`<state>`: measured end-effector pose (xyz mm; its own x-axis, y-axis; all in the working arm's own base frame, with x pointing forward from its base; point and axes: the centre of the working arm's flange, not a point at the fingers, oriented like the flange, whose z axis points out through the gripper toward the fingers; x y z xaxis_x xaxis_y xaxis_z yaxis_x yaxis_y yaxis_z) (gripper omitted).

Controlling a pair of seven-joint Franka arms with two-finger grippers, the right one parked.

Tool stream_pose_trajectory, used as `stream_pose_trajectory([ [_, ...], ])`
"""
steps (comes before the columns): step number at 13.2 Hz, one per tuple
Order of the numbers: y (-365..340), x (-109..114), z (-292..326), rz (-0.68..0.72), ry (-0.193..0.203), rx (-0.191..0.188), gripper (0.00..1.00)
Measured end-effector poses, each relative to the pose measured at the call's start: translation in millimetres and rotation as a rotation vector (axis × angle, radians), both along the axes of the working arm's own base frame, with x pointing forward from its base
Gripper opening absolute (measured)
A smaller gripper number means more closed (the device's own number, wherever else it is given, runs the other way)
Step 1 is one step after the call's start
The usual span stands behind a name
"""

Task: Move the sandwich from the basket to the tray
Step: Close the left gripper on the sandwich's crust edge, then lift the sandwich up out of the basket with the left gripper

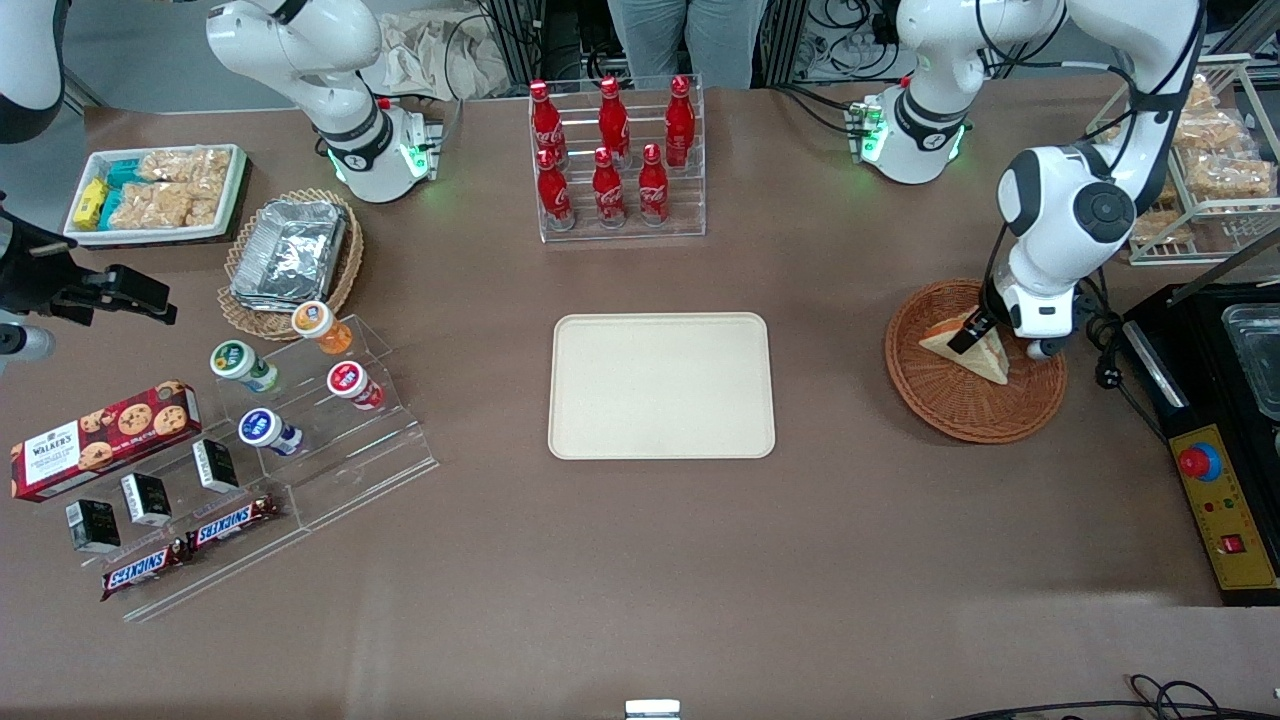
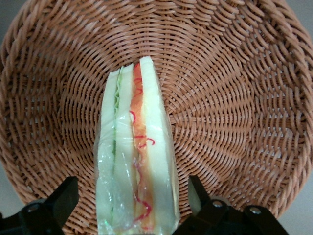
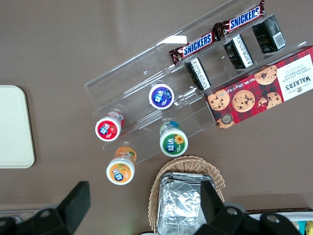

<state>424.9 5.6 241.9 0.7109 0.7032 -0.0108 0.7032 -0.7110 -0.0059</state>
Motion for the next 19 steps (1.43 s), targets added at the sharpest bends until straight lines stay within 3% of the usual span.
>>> stream_pose_trajectory([
  [4, 0, -1, -6, 0.001, 0.008, -0.002, 1.0],
  [6, 0, 0, -6, 0.002, 0.005, -0.002, 0.85],
  [7, 0, 0, -6, 0.002, 0.005, -0.002, 0.85],
  [12, 0, 0, -5, 0.003, 0.0, -0.002, 0.34],
  [19, 0, 4, 23, -0.003, -0.004, 0.005, 0.28],
])
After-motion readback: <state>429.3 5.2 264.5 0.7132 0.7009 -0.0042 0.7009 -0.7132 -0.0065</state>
